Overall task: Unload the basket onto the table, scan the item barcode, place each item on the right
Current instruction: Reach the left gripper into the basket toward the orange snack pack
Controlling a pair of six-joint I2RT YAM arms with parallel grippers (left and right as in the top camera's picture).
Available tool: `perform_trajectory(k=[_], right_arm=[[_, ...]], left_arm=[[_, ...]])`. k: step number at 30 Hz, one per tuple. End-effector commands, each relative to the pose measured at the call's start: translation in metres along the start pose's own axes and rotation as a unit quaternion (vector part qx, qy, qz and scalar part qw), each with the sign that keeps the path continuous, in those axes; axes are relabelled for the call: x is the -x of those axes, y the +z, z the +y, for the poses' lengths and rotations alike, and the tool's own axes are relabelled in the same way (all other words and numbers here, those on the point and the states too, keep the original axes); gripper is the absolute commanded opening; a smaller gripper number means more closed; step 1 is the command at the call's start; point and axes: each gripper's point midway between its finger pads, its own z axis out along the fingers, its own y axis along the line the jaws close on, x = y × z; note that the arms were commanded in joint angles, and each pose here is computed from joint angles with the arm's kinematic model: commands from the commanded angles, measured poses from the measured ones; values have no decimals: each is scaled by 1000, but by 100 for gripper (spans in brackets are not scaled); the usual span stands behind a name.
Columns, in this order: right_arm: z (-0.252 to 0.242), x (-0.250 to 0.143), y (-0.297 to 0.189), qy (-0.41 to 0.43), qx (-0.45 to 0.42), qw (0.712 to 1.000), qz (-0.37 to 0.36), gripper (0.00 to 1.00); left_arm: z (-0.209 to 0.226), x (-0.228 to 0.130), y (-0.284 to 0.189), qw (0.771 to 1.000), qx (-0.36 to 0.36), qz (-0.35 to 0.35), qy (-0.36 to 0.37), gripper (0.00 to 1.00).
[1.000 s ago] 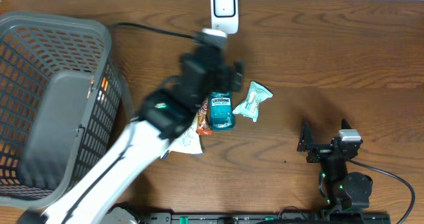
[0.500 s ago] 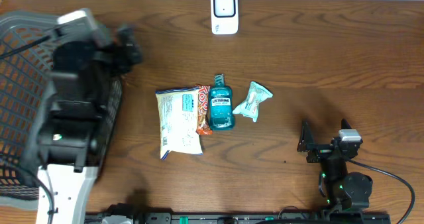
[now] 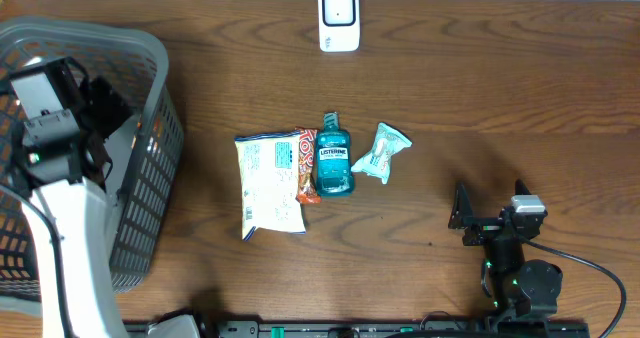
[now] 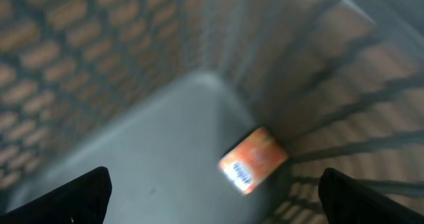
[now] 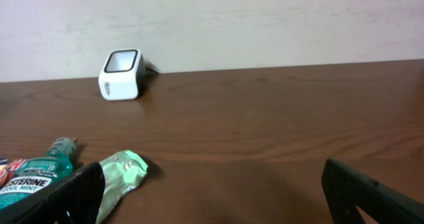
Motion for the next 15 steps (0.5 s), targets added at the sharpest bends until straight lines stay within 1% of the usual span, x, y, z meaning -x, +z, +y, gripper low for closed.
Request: perform_trajectory(k=[1,3,4,5,6,8,10,15], right_arm=[[1,-2,0,1,2,1000,3,99],[1,-2,0,1,2,1000,3,99],[1,-2,0,1,2,1000,3,99],[1,-2,0,1,2,1000,3,99],[1,-2,0,1,2,1000,3,99],[1,-2,0,1,2,1000,3,99],[1,-2,0,1,2,1000,3,99],[1,-2,0,1,2,1000,3,99]], left_arm=[[18,-14,25,997,31,50,-54,99],[13,-28,42,994,9,92,-58,99],[6,-36,51,992,-14,117,-46,99],[0,-42,58,990,-34,133,-29,99],[-9,-51,69,986,-64,155,3,99],[-15,-60,80,981,-83,173,39,99],[-15,-73,95,974,-87,193,83,99],[-13,-101,132,954,-94,233,161,99]])
